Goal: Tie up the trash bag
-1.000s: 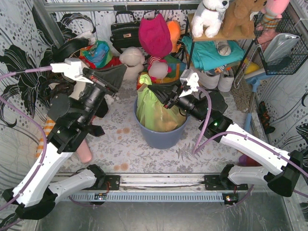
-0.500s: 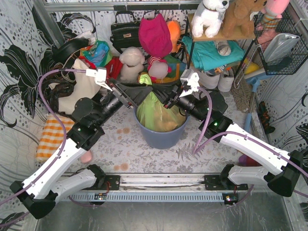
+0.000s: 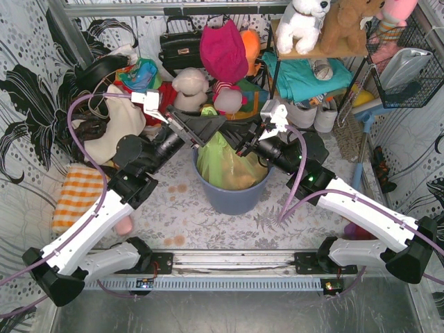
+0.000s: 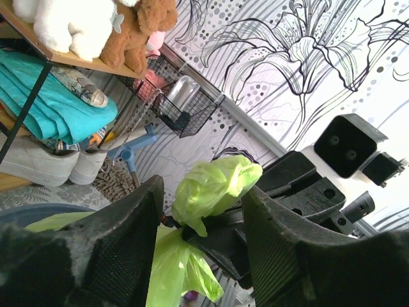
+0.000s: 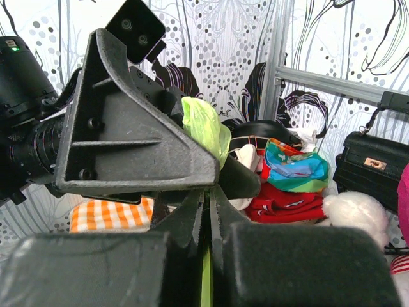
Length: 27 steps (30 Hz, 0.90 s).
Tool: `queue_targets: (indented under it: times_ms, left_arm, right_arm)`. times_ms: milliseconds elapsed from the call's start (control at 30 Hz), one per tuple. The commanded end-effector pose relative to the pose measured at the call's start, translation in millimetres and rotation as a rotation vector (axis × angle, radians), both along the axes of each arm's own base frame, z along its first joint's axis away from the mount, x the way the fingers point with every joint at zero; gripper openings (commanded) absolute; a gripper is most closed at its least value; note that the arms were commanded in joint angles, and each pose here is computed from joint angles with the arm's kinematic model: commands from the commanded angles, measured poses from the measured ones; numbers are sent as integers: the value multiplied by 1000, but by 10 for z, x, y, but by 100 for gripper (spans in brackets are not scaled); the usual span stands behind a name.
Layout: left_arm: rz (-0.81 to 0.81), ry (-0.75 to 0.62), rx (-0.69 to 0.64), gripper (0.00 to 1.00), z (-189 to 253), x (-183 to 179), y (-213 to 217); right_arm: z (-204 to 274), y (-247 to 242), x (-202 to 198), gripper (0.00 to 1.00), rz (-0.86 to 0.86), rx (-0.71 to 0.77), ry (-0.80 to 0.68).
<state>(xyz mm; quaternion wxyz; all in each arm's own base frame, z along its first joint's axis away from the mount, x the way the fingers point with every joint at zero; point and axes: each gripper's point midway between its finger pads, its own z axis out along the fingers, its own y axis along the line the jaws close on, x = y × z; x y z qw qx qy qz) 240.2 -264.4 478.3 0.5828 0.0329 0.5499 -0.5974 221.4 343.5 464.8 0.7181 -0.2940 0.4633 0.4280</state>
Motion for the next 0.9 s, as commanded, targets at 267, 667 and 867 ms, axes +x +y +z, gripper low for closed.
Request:
queue_targets:
  times_ms: [267,667,867]
  left_arm:
    - [95,-88,-47,42,397,71,136]
    - [92,-93,-36,0,394,83,112]
    - [103,-84,-31,0,362,101,124]
  right_arm:
    - [188,-33,-130,0,46,64,-29]
    - [214,-64,-139,0,45,77,-5]
    - [264,-195,-127,44,16,103,118]
